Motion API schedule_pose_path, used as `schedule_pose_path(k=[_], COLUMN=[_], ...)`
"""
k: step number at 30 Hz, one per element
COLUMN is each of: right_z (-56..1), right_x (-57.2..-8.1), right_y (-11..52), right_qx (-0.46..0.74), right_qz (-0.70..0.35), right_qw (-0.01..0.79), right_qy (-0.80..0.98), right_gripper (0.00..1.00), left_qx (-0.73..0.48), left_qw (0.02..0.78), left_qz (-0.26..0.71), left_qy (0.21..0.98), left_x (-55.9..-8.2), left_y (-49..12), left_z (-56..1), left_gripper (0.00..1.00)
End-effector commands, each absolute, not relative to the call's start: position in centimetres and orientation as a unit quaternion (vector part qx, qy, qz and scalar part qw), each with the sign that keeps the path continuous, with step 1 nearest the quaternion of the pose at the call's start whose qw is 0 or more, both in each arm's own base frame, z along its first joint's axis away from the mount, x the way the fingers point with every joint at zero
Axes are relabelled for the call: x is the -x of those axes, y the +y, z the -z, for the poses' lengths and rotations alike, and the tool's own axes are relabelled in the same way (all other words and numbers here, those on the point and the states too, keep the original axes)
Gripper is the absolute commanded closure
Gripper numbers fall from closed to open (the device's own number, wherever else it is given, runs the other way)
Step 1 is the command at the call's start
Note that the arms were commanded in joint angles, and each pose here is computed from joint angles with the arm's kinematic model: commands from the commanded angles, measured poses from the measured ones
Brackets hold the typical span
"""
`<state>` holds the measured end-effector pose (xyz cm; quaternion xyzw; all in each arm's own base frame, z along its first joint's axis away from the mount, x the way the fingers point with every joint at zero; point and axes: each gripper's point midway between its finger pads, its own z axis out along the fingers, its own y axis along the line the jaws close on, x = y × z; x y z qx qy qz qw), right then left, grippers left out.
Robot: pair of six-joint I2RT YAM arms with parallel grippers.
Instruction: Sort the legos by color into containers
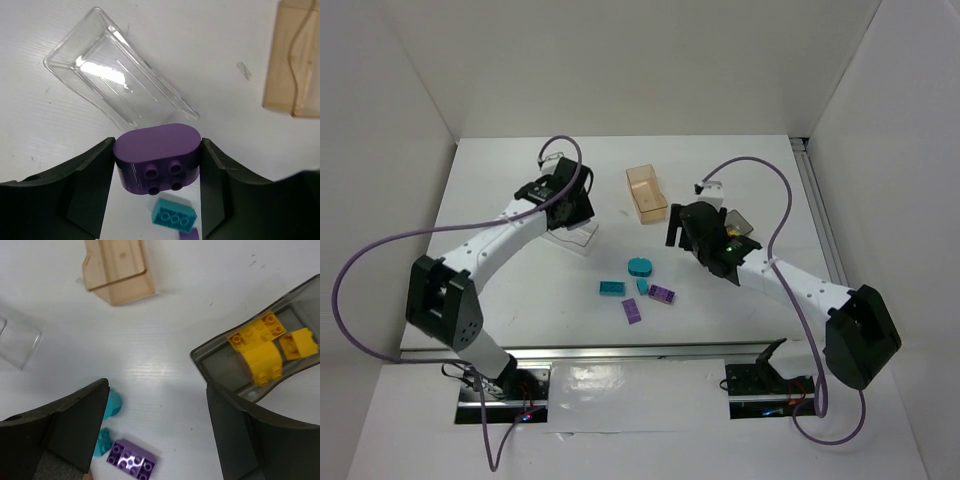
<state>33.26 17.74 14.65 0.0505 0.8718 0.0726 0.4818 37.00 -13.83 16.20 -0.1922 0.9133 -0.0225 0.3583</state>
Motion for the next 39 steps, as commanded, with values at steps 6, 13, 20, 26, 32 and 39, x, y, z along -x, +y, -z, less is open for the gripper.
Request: schedule_pose_path(k=[6,13,20,26,32,39], right_z=[-14.2,-13.4,-9.3,-5.3,-3.1,-1.9], right_x=[-28.2,-25.4,-21.6,-19.1,-18.3,-17.9], right_y=[22.9,26.8,32.3,33.8,33.8,33.7], right_qx=[0.063,0.175,0.239,0.224,0.219,0.231], right_qz=[-0.101,-0.139,-0.166,-0.153,-0.136,-0.109], right_qw=[0.439,0.404,0.337,0.3,0.28,0.268], right_qy=[0.89,0.887,0.896,0.915,0.925,0.929], right_gripper=[0.1,0.06,0.08,0.17,0.36,0.49], left_qx=[0.2,0.189,0.172,0.155,0.153,0.15], left_qw=[0.318,0.304,0.346,0.392,0.409,0.42], left_qz=[0.006,-0.024,0.025,0.066,0.074,0.079], left_qy=[0.927,0.934,0.922,0.904,0.897,0.891], left_x=[-41.8,-42.5,-38.0,-35.1,-34.1,-33.7], left_y=[-11.7,-11.2,-11.6,-11.3,-10.9,-10.7], left_z=[-12.9,-12.5,-17.8,-22.3,-24.1,-25.7], left_gripper=[0.42,0.0,0.0,0.0,0.0,0.0])
